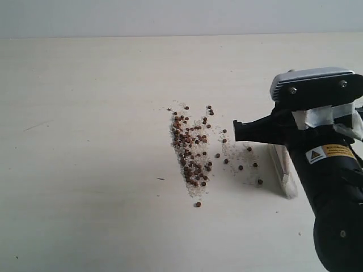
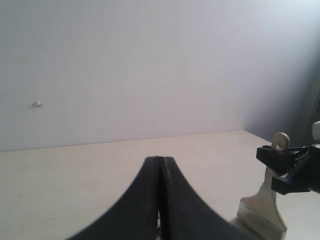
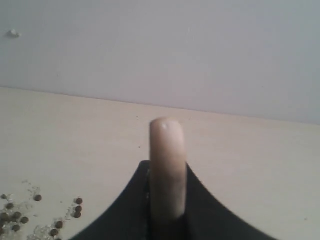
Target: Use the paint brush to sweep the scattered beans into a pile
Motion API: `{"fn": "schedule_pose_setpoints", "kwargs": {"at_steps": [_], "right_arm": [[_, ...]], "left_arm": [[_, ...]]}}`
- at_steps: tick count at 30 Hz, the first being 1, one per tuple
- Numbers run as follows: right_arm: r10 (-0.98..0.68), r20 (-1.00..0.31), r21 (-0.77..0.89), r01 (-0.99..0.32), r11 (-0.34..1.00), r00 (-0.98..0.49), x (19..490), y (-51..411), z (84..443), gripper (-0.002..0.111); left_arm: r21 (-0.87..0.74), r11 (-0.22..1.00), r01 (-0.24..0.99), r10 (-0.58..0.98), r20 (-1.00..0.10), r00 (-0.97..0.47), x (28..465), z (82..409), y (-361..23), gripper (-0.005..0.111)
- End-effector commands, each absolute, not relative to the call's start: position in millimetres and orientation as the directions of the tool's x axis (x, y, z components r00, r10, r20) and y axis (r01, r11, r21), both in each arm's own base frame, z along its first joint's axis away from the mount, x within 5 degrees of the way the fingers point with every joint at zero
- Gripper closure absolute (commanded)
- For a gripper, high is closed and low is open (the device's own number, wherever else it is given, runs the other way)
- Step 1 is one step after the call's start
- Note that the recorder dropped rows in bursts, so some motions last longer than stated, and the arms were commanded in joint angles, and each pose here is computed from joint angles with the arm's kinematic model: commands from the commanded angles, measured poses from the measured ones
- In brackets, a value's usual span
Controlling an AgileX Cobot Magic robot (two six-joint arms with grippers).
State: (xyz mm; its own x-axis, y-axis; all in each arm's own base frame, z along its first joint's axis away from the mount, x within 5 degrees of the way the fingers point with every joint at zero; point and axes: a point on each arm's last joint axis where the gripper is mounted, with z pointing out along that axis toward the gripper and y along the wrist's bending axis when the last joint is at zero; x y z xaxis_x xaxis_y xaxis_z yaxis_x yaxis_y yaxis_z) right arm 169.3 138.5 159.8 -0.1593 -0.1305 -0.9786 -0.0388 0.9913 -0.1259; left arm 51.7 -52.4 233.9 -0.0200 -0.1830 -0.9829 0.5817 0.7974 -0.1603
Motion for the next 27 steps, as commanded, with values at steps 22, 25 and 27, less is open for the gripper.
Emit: {"fn": "schedule_pose_setpoints", "kwargs": {"at_steps": [22,25,27], "right_arm": [[0.075,-0.987,0.092,-0.119,0.989,-0.142,196.8,194.6,151.6,0.108],[0.031,-0.993,0.046,-0.132,0.990,-0.113,195.2,194.1,162.0,0.108],[0.014,-0.996,0.027,-0.146,0.989,-0.089,192.6,193.8,171.7,0.108]], "left_arm": [[-0.175,0.797,0.579,-0.200,-0.980,-0.022,51.2,232.5,-52.1,0.107],[-0.175,0.797,0.579,-0.200,-0.980,-0.022,51.2,232.5,-52.1,0.107],[-0.175,0.797,0.579,-0.200,-0.980,-0.022,51.2,232.5,-52.1,0.107]]}}
